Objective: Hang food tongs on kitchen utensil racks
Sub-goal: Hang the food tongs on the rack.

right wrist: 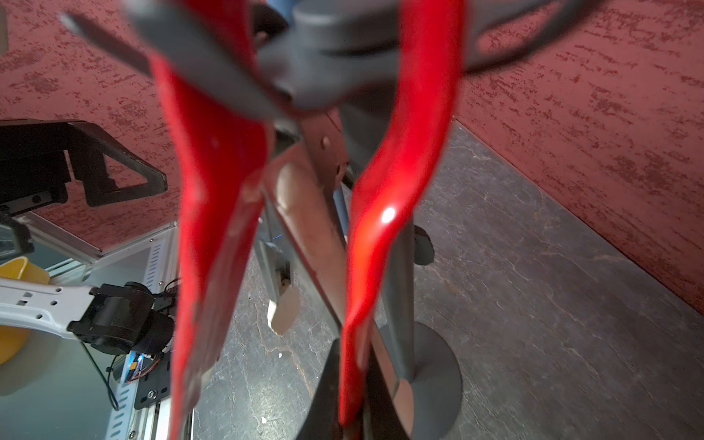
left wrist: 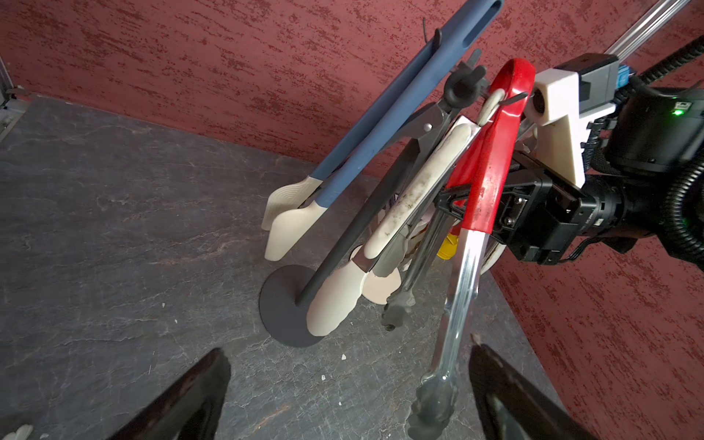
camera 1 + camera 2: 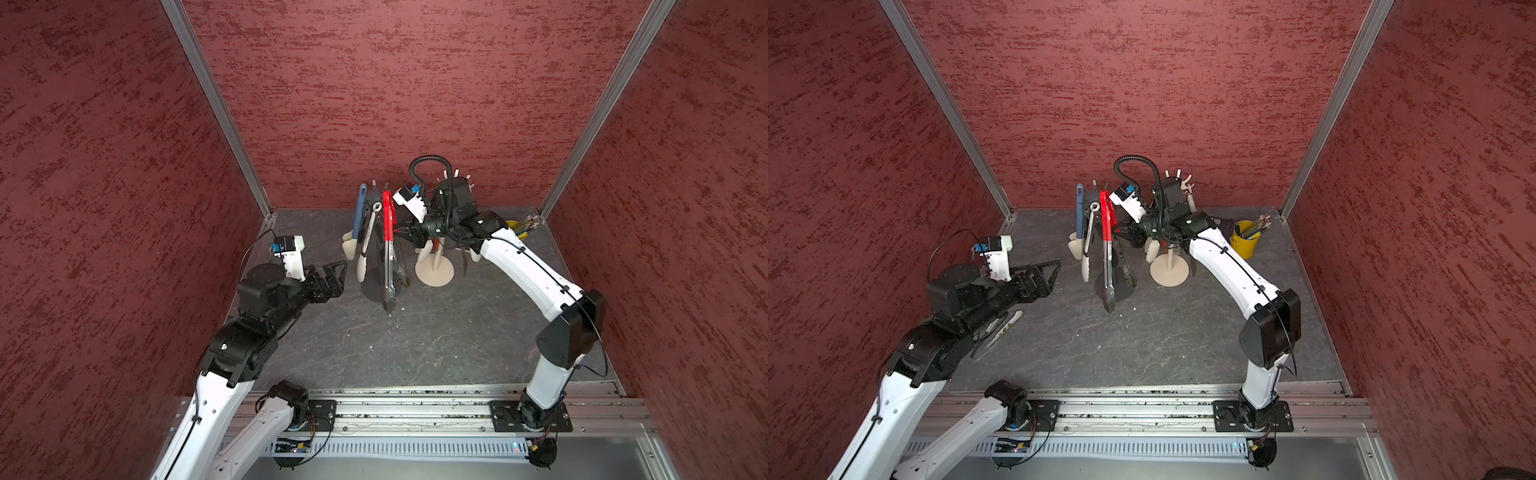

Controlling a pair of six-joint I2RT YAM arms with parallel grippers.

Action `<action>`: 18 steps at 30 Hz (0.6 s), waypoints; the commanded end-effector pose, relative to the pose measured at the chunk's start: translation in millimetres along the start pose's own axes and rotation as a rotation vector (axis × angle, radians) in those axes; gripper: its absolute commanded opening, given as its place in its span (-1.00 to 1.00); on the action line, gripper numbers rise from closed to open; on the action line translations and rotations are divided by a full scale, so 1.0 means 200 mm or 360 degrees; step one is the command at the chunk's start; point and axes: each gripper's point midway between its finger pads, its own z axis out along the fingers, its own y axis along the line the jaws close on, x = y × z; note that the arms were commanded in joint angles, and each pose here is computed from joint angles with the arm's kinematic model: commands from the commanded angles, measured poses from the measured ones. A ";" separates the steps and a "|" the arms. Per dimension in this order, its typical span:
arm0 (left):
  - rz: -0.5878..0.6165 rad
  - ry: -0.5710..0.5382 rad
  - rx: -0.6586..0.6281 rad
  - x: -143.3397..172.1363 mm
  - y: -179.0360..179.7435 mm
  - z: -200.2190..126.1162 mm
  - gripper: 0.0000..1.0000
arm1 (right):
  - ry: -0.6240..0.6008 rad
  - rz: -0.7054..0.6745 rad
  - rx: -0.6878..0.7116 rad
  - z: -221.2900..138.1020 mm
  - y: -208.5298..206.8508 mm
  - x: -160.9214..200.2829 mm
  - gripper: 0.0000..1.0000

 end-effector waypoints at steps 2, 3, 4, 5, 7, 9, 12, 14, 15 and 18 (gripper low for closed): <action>-0.0031 -0.0008 -0.0053 0.01 0.05 -0.01 0.99 | 0.0104 0.0019 0.0055 0.05 -0.03 0.08 -1.00; -0.0033 -0.0010 -0.0056 0.01 0.05 -0.01 0.99 | 0.0108 0.0023 0.0058 0.05 -0.03 0.09 -1.00; -0.0036 -0.0011 -0.0059 0.01 0.05 -0.02 0.99 | 0.0113 0.0024 0.0059 0.05 -0.03 0.10 -1.00; -0.0041 -0.0006 -0.0063 0.02 0.06 -0.02 0.99 | 0.0117 0.0024 0.0061 0.05 -0.03 0.11 -1.00; -0.0061 0.0001 -0.0072 0.03 0.07 -0.02 0.99 | 0.0122 0.0022 0.0063 0.06 -0.03 0.12 -1.00; -0.0105 0.0017 -0.0081 0.04 0.08 -0.01 0.99 | 0.0126 0.0024 0.0093 0.06 -0.04 0.14 -1.00; -0.0208 0.0076 -0.0144 0.09 0.13 0.01 0.99 | 0.0121 0.0028 0.0131 0.05 -0.05 0.14 -1.00; -0.0323 0.0135 -0.0207 0.13 0.19 0.03 0.99 | 0.0105 0.0029 0.0164 0.04 -0.05 0.14 -0.94; -0.0381 0.0164 -0.0230 0.16 0.21 0.04 0.99 | 0.0092 0.0026 0.0177 0.03 -0.06 0.13 -0.93; -0.0573 0.0232 -0.0351 0.23 0.32 0.06 0.99 | 0.0049 0.0031 0.0203 0.01 -0.05 0.12 -0.74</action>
